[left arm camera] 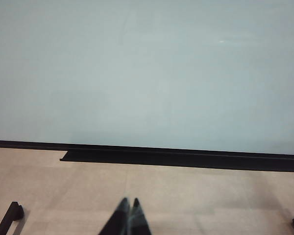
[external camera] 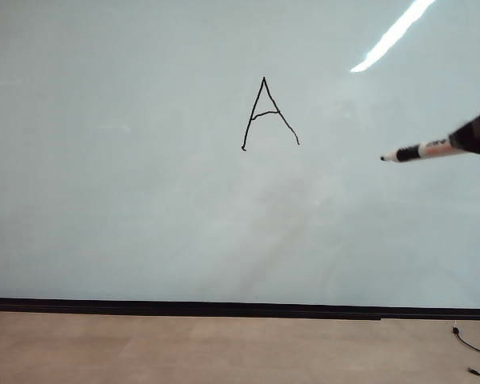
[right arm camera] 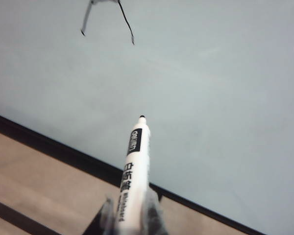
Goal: Pick up the pen on the shelf to the right of the whiteboard and write the letter A.
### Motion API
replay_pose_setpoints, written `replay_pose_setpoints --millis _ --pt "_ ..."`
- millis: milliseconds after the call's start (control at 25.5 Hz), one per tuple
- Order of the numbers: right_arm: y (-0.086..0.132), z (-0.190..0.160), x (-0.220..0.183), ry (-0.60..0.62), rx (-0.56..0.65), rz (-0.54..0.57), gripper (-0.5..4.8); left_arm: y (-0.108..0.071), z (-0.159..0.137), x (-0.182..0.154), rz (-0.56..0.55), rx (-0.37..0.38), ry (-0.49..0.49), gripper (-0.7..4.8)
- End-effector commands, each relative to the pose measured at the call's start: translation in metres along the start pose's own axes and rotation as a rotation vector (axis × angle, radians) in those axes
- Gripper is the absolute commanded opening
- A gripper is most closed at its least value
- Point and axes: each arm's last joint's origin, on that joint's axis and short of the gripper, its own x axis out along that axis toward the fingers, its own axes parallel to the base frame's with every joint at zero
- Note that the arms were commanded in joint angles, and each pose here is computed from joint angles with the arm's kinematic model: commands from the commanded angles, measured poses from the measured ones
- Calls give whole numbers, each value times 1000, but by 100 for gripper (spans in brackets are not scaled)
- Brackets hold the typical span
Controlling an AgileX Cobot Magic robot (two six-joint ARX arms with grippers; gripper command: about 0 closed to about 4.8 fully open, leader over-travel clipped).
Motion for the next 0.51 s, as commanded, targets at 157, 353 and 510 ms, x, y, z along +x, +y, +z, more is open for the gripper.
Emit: replay_pose_setpoints --millis 157,353,510 --pt "-4 3 -7 -15 -7 -34 -3 0 1 0 -4 4 -8 -4" --pt "-7 2 -16 -7 -9 -36 -3 0 1 0 -4 4 -8 -5" --pt "-11 0 -26 -6 0 -54 -3 0 1 0 -4 4 -8 -4"
